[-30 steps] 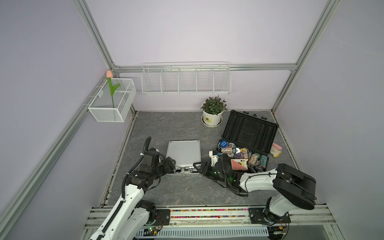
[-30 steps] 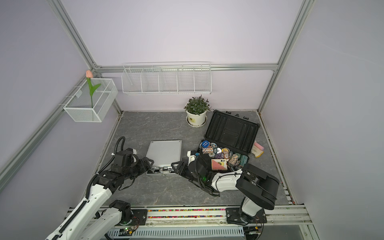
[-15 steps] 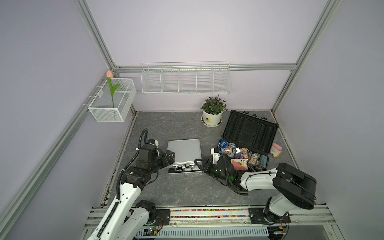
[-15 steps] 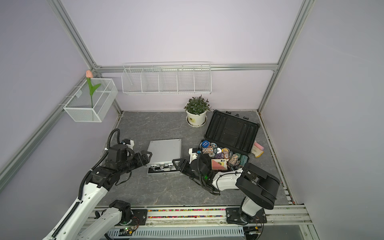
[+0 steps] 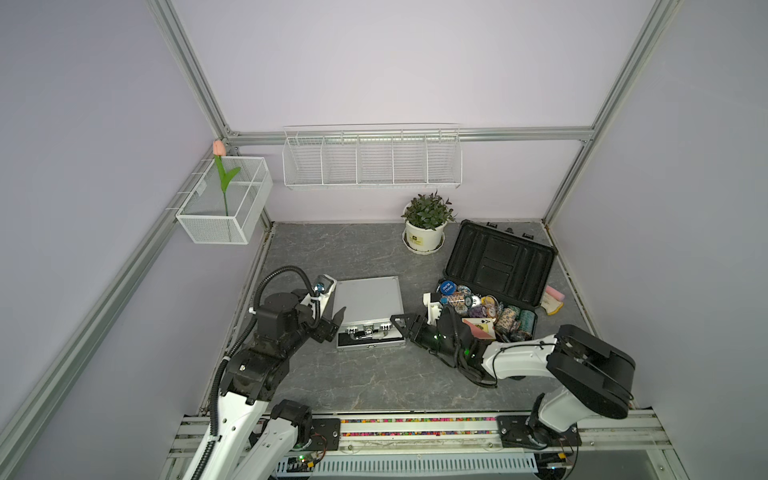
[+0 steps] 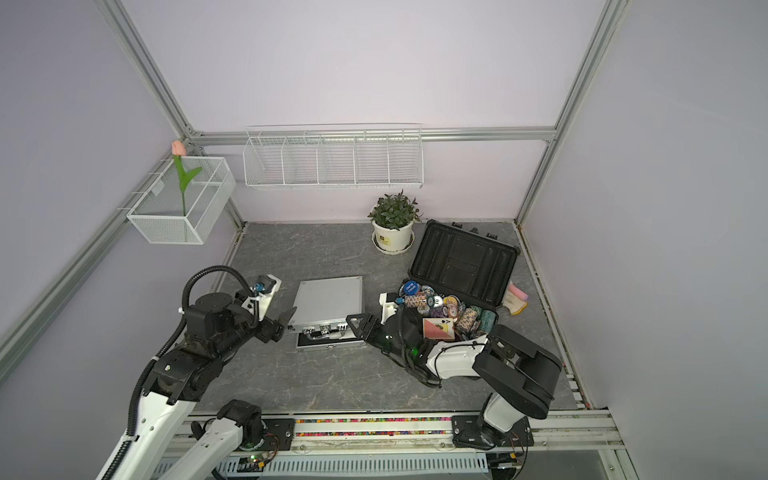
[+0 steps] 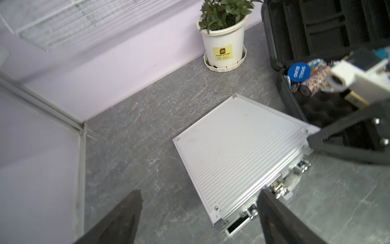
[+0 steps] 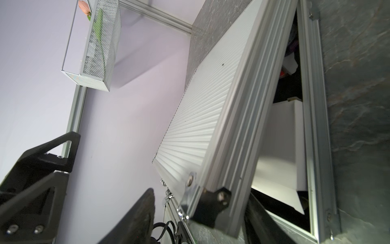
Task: Open the poker set cases
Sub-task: Open the case lid on the poker set case.
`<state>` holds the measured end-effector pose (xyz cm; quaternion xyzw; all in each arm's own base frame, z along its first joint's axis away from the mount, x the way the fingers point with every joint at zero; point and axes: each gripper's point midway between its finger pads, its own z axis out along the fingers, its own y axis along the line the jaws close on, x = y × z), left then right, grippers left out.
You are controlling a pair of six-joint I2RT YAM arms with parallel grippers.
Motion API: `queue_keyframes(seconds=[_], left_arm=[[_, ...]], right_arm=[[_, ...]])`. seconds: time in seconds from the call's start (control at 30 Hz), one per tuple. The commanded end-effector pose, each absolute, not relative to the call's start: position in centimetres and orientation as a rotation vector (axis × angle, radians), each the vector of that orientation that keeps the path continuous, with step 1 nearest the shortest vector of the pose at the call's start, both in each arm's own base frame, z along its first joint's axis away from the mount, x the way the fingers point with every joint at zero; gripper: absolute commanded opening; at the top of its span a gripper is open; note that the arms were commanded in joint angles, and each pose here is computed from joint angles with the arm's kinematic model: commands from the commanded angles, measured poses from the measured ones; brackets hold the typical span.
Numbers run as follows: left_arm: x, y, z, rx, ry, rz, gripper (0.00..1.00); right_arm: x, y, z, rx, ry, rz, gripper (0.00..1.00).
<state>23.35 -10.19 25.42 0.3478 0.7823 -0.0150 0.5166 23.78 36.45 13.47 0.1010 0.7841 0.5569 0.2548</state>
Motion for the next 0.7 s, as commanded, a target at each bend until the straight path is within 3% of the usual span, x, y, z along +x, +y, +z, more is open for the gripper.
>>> queue_keyframes(seconds=[0.0, 0.17, 0.67], left_arm=[[22.1, -10.9, 22.1, 1.34, 1.681, 0.207, 0.88], [21.0, -10.7, 17.3, 1.696, 1.522, 0.373, 0.88], [24.4, -12.4, 15.6, 1.632, 1.322, 0.5, 0.85]], right_arm=[[24.1, 36.0, 16.1, 0.265, 2.039, 1.575, 0.65], [24.4, 35.6, 16.2, 0.255, 2.036, 1.575, 0.65], [25.1, 35.3, 16.0, 0.283, 2.024, 1.618, 0.65]])
